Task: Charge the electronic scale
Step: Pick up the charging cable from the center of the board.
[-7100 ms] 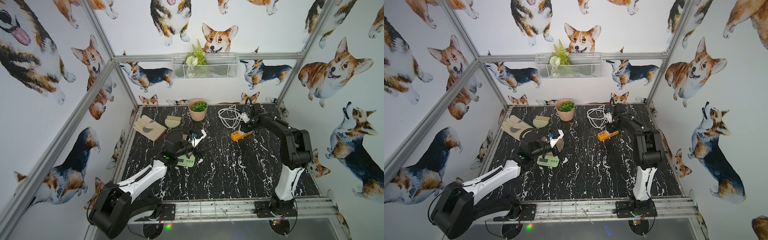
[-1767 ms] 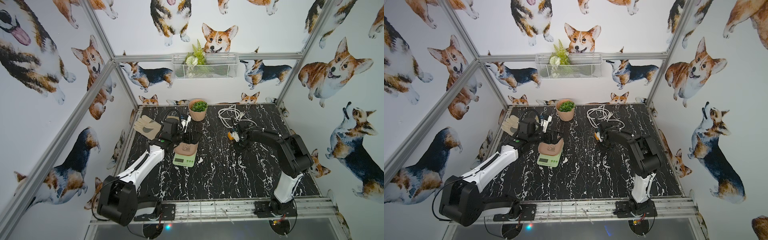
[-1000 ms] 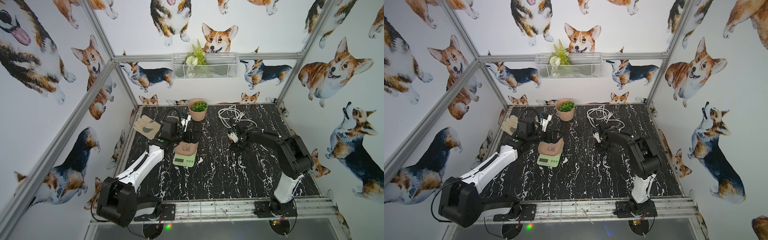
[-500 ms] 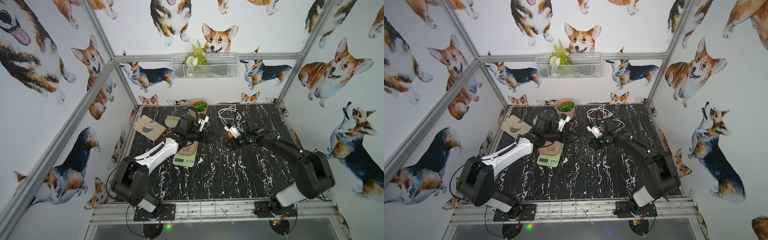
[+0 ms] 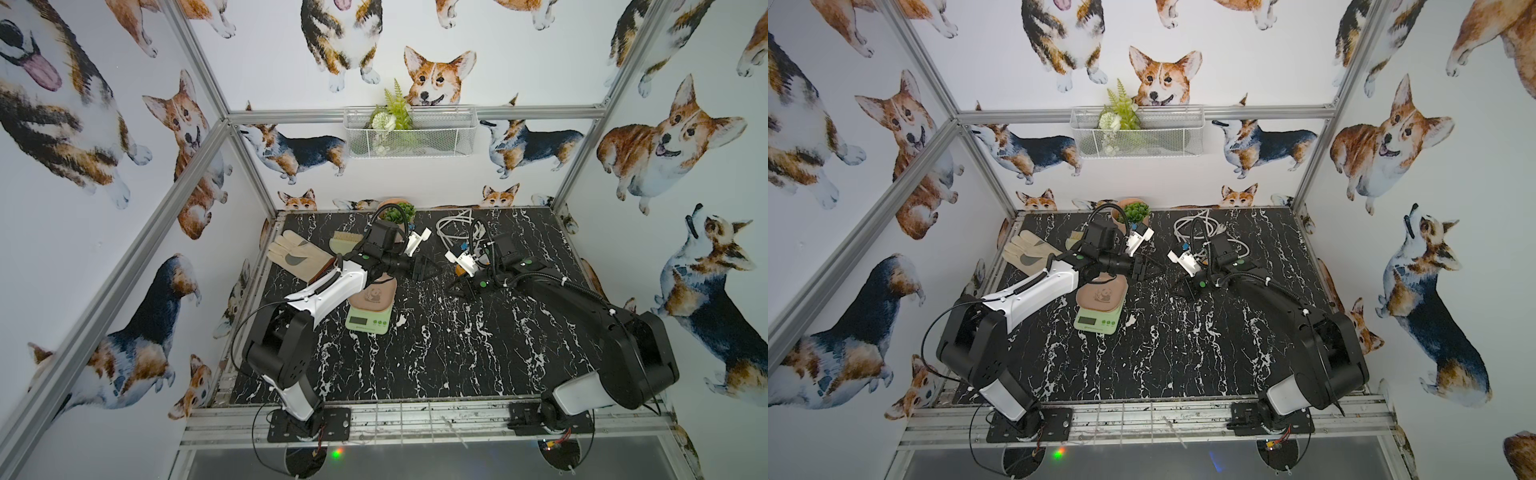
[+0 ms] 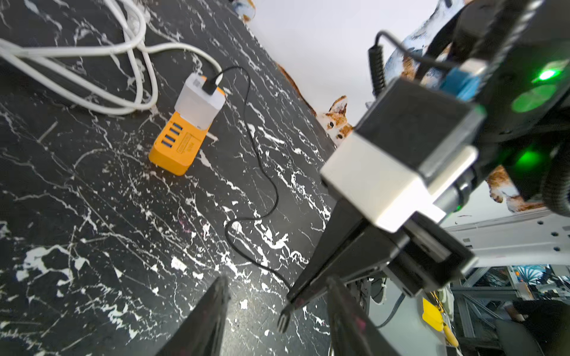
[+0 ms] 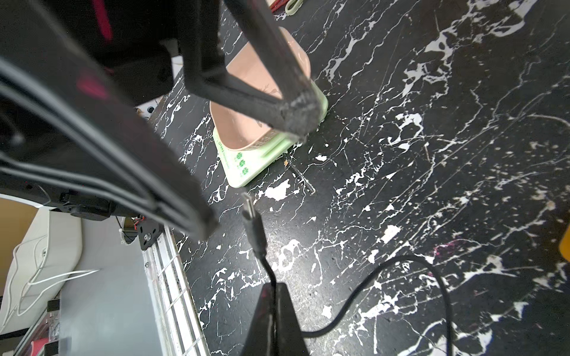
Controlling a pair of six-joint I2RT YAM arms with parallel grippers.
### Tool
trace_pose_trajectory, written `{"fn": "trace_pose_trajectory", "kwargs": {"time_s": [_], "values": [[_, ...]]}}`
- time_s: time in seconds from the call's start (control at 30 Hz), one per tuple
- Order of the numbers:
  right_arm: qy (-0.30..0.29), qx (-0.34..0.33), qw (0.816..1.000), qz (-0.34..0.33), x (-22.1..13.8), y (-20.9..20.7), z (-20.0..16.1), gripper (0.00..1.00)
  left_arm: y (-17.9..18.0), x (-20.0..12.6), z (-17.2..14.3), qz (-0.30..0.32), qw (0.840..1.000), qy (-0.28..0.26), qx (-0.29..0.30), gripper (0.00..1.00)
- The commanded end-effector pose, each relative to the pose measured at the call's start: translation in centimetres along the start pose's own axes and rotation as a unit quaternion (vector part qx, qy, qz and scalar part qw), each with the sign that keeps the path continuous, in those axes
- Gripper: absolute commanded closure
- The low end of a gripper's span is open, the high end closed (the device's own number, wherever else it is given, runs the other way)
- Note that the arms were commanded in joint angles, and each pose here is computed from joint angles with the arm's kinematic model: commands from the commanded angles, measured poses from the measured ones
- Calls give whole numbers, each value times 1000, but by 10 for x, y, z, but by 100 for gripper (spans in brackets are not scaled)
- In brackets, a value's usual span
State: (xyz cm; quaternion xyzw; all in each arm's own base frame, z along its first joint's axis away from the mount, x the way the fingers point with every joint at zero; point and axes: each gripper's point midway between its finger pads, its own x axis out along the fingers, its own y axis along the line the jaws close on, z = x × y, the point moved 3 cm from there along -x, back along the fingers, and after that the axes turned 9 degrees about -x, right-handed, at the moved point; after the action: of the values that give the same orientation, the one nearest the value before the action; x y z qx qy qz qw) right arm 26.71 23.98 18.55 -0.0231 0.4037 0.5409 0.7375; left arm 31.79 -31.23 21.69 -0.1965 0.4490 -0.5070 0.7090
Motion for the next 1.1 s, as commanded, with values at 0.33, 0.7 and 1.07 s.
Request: {"fn": "trace_pose_trajectory", "kwargs": {"time_s": [0.33, 0.7, 1.07], "values": [[3, -20, 1000, 19, 3, 6, 0, 100, -8, -3, -20, -41, 997, 58, 22, 71], [11, -22, 1000, 18, 6, 6, -2, 100, -9, -6, -24, -37, 997, 68, 27, 81], [13, -21, 1000, 19, 6, 6, -1, 100, -7, -5, -26, -35, 996, 77, 27, 82]]}}
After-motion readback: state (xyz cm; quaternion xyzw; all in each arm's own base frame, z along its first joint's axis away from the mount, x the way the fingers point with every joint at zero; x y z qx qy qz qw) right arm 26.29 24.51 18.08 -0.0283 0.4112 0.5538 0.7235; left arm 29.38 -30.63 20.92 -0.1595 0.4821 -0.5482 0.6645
